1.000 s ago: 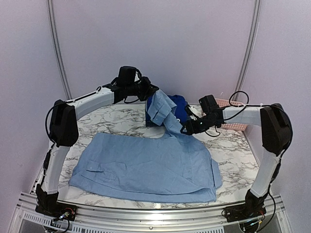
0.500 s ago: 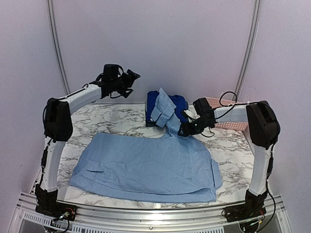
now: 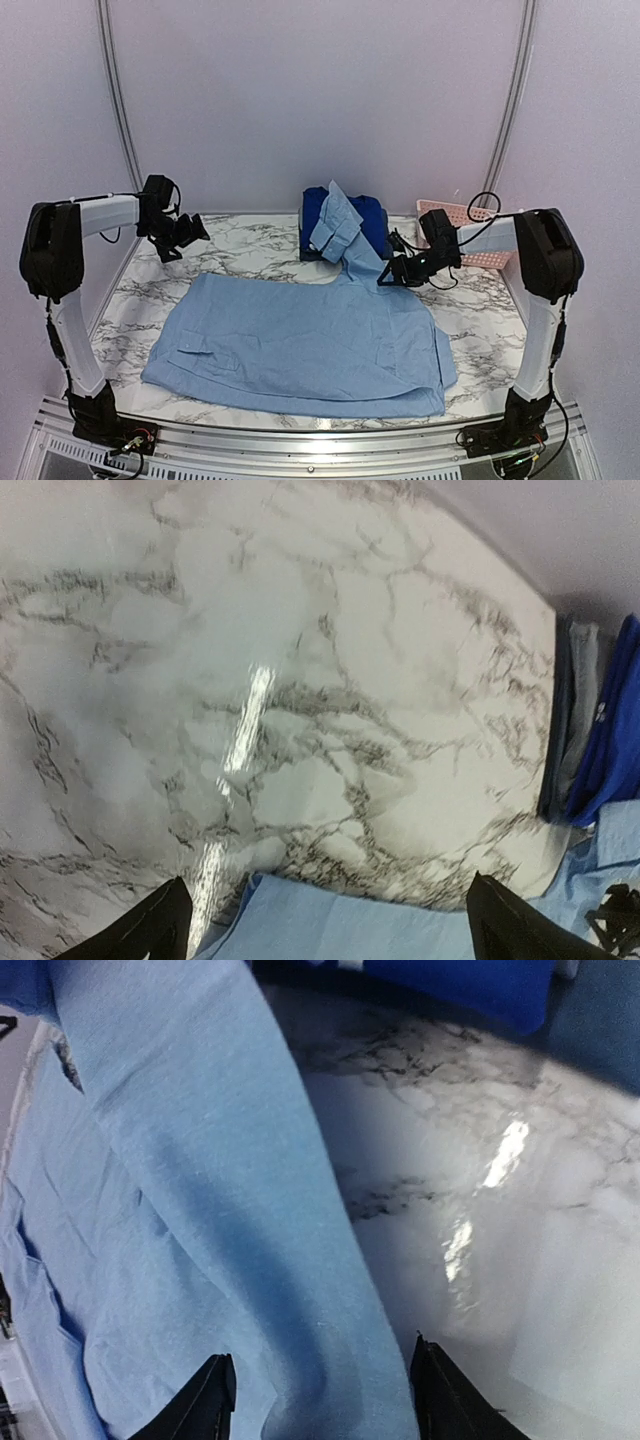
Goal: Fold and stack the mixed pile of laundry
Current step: Pick up the 1/3-folded shirt from the center of the board.
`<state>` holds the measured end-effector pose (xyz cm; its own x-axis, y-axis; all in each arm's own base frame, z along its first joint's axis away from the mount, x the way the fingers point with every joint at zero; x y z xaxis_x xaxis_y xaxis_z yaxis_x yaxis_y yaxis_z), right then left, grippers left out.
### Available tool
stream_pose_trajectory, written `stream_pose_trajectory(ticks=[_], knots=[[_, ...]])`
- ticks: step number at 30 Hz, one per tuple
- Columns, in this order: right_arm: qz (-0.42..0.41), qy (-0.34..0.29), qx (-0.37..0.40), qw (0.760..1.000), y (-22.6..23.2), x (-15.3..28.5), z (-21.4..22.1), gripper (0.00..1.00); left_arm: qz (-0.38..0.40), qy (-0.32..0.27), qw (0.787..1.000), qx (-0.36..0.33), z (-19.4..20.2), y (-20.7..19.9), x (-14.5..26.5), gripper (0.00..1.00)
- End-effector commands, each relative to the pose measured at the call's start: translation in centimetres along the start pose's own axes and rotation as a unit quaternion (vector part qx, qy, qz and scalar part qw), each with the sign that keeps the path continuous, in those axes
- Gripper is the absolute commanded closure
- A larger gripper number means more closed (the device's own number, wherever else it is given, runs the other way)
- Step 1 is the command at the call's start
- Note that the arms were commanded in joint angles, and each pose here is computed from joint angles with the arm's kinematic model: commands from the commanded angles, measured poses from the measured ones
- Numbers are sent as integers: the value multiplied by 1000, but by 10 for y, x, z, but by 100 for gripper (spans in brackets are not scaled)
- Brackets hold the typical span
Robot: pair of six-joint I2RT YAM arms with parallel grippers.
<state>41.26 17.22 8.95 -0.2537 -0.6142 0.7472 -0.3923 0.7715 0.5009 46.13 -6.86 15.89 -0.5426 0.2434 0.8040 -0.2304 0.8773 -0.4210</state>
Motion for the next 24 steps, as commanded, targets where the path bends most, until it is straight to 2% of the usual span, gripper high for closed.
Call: stream_pose_trajectory(ticks=[1, 6, 10, 14, 16, 19, 20, 24], knots=[[-95, -12, -47, 994, -1, 9, 4, 45, 21, 18, 999, -31, 15, 0, 17, 1], [-143, -23, -88, 986, -17, 9, -2, 50, 17, 21, 999, -34, 16, 5, 14, 1], [-187, -17, -98, 977, -13, 5, -6, 54, 15, 29, 999, -29, 14, 14, 7, 1], [-184, -5, -98, 978, -17, 1, -7, 59, 17, 46, 999, -12, 15, 28, 0, 1], [-187, -1, -99, 977, -17, -1, -7, 68, 18, 50, 999, -11, 15, 31, -2, 1], [-193, -4, -92, 977, -14, 4, -11, 93, 16, 61, 998, -14, 17, 36, -6, 2], [-192, -4, -88, 978, -12, 7, -12, 97, 14, 66, 998, -15, 19, 38, -7, 3], [-155, -24, -77, 985, -16, 23, -20, 100, 0, 89, 996, -25, 26, 45, -16, 10]])
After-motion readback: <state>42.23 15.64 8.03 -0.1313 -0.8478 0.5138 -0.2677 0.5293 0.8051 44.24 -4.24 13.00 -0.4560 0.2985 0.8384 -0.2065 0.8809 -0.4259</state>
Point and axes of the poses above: each gripper's point midway between its finger pads, its own x axis back along the fingers, its own y axis along the line the jaws close on, z = x × y, the point moved 6 cm from there along x, back along the fingers, and after that the axes turned 3 degrees about -x, right-handed, at the moved point
